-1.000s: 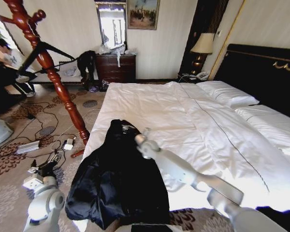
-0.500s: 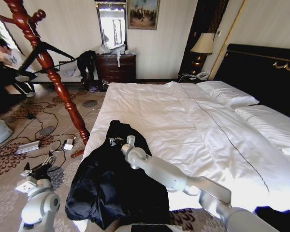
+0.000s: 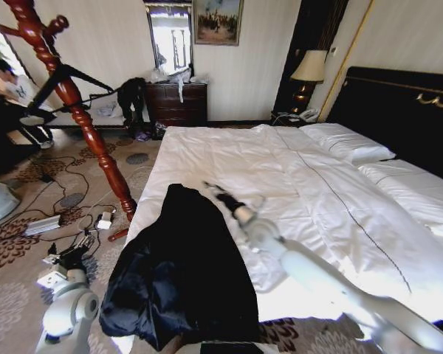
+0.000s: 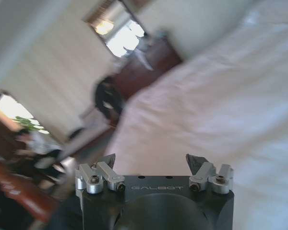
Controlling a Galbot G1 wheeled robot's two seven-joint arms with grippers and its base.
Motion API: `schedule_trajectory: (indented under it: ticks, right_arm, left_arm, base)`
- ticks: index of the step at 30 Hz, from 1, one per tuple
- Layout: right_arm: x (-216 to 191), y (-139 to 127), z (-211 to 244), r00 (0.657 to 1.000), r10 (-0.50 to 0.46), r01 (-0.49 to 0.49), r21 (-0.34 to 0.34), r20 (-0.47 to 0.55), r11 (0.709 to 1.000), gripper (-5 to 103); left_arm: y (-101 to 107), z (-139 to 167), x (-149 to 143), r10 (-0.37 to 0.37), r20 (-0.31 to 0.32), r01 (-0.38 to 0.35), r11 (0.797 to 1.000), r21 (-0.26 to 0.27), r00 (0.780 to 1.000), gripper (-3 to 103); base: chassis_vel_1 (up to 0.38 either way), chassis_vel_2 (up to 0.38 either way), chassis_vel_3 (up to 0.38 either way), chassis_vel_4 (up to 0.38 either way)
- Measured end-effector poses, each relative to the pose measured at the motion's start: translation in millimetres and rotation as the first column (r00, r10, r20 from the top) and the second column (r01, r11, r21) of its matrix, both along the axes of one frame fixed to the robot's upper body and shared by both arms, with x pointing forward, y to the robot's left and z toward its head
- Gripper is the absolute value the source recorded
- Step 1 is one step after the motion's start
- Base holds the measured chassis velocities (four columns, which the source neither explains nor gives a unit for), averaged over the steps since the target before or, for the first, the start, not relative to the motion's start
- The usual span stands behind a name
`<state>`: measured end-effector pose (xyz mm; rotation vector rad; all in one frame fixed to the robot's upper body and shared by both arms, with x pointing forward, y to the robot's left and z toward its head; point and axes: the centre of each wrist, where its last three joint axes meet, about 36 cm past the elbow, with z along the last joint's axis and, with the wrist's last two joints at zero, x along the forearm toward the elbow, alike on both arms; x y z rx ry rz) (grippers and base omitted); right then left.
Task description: Pick up the clothes from the bed and hang them on the clothes hanger.
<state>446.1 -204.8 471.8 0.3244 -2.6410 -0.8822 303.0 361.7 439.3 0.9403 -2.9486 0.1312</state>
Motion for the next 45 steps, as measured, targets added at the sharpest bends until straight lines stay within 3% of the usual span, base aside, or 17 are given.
schedule_trajectory:
  ticks: [1, 3, 5, 11, 18, 24, 31, 35, 39, 43, 45]
  right_arm:
    - [-21.2, -8.8, -15.0, 0.997, -0.027, 0.027, -0.001, -0.068, 1.0, 93]
    - [-33.0, -9.4, -20.7, 0.995, -0.035, 0.036, 0.006, -0.095, 0.999, 93]
    - [-55.3, 0.1, -39.2, 0.989, -0.042, 0.046, 0.022, -0.142, 0.999, 99]
    - [-64.5, 28.6, -69.4, 0.984, -0.036, 0.047, 0.063, -0.177, 0.997, 100]
    - [-82.7, 92.0, -71.7, 0.978, 0.057, -0.009, 0.231, -0.203, 0.973, 100]
    - [-94.7, 125.6, -82.5, 0.976, 0.131, -0.075, 0.292, -0.177, 0.953, 100]
    - [-83.9, 144.7, -84.1, 0.972, 0.157, -0.098, 0.305, -0.175, 0.947, 100]
    - [-74.8, 156.0, -91.3, 0.929, 0.182, -0.097, 0.261, -0.322, 0.96, 100]
    - [-69.6, 161.6, -84.0, 0.919, 0.168, -0.079, 0.25, -0.358, 0.965, 100]
    - [-64.6, 157.6, -62.6, 0.937, 0.154, -0.07, 0.264, -0.315, 0.962, 100]
    - [-60.1, 140.6, -38.4, 0.961, 0.117, -0.046, 0.273, -0.252, 0.961, 100]
  left_arm:
    - [-2.3, -1.0, 0.1, -0.006, -0.004, 0.006, 1.0, 0.004, 1.0, 100]
    - [-4.0, -1.9, 0.2, -0.01, -0.008, 0.01, 1.0, 0.006, 1.0, 100]
    - [-9.0, -4.5, 0.4, -0.017, -0.014, 0.017, 1.0, 0.006, 1.0, 100]
    - [-14.8, -6.0, -1.8, -0.021, -0.02, 0.021, 1.0, 0.009, 1.0, 100]
    - [-10.4, -2.9, -8.4, -0.004, -0.021, 0.005, 1.0, 0.022, 1.0, 100]
    - [-9.5, -6.0, -8.9, 0.006, -0.026, -0.006, 1.0, 0.017, 1.0, 100]
    - [-11.4, -12.0, -4.1, 0.009, -0.034, -0.008, 1.0, 0.007, 0.999, 100]
    - [-9.7, -16.8, 1.7, 0.017, -0.042, -0.017, 1.0, -0.002, 0.999, 100]
    - [-7.8, -19.3, 4.1, 0.021, -0.046, -0.022, 1.0, -0.006, 0.999, 100]
    - [-5.6, -20.4, 5.7, 0.026, -0.048, -0.026, 1.0, -0.007, 0.999, 100]
    - [-4.4, -21.0, 6.5, 0.028, -0.049, -0.029, 1.0, -0.008, 0.998, 100]
  base:
    - [0.0, 0.0, 0.0, 0.0]
    - [0.0, 0.0, 0.0, 0.0]
    - [0.0, 0.0, 0.0, 0.0]
    - [0.0, 0.0, 0.0, 0.0]
    - [0.0, 0.0, 0.0, 0.0]
    - [0.0, 0.0, 0.0, 0.0]
    - [0.0, 0.0, 0.0, 0.0]
    - [0.0, 0.0, 0.0, 0.0]
    - [0.0, 0.0, 0.0, 0.0]
    - [0.0, 0.0, 0.0, 0.0]
    - [0.0, 0.0, 0.0, 0.0]
